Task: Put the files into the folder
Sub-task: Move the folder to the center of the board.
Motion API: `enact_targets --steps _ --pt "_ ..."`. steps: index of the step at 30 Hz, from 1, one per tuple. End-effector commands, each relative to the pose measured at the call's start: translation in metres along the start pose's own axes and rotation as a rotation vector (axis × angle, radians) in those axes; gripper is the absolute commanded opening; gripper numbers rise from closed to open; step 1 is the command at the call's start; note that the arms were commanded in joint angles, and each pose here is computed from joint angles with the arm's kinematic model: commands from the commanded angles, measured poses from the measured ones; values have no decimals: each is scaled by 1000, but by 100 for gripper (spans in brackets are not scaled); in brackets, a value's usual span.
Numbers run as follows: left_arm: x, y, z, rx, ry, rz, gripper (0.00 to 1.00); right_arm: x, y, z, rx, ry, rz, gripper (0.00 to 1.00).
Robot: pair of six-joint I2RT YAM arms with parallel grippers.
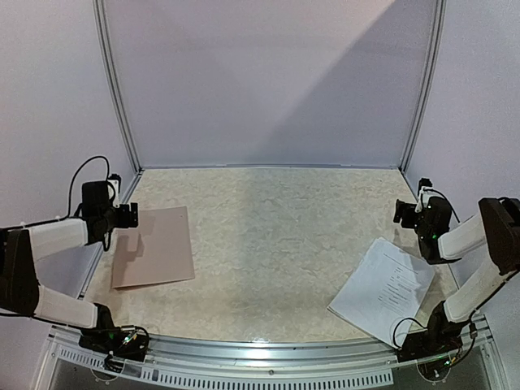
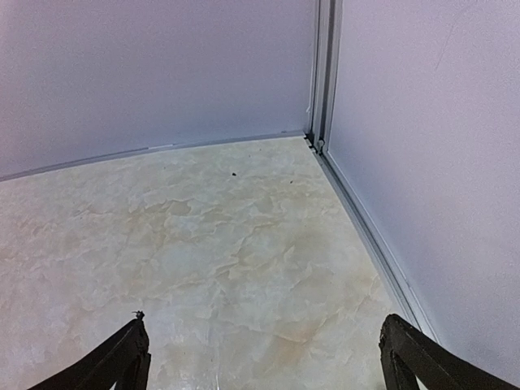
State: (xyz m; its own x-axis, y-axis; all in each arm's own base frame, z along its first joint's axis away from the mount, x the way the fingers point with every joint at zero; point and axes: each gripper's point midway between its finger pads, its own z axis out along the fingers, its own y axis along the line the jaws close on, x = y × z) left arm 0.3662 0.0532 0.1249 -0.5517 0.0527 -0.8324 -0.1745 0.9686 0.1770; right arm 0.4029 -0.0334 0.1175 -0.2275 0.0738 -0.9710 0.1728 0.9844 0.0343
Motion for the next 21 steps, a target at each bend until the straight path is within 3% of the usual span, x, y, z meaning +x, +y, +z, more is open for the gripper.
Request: enact_targets --steps 1,3,5,11,18,21 --pt "-4 8 -9 81 211 263 99 -38 0 7 27 40 4 99" --pt "-2 30 -15 17 315 333 99 -52 5 8 9 92 21 99" --pt "2 55 -21 -53 408 397 90 -62 20 6 -64 160 42 99" --pt "31 114 -22 -263 547 711 87 -71 90 -11 -291 252 23 99" --pt "60 130 26 -309 660 814 72 -99 145 -42 -426 186 -28 99" --pt "72 114 52 -218 686 804 69 -109 161 -59 -477 158 -49 99"
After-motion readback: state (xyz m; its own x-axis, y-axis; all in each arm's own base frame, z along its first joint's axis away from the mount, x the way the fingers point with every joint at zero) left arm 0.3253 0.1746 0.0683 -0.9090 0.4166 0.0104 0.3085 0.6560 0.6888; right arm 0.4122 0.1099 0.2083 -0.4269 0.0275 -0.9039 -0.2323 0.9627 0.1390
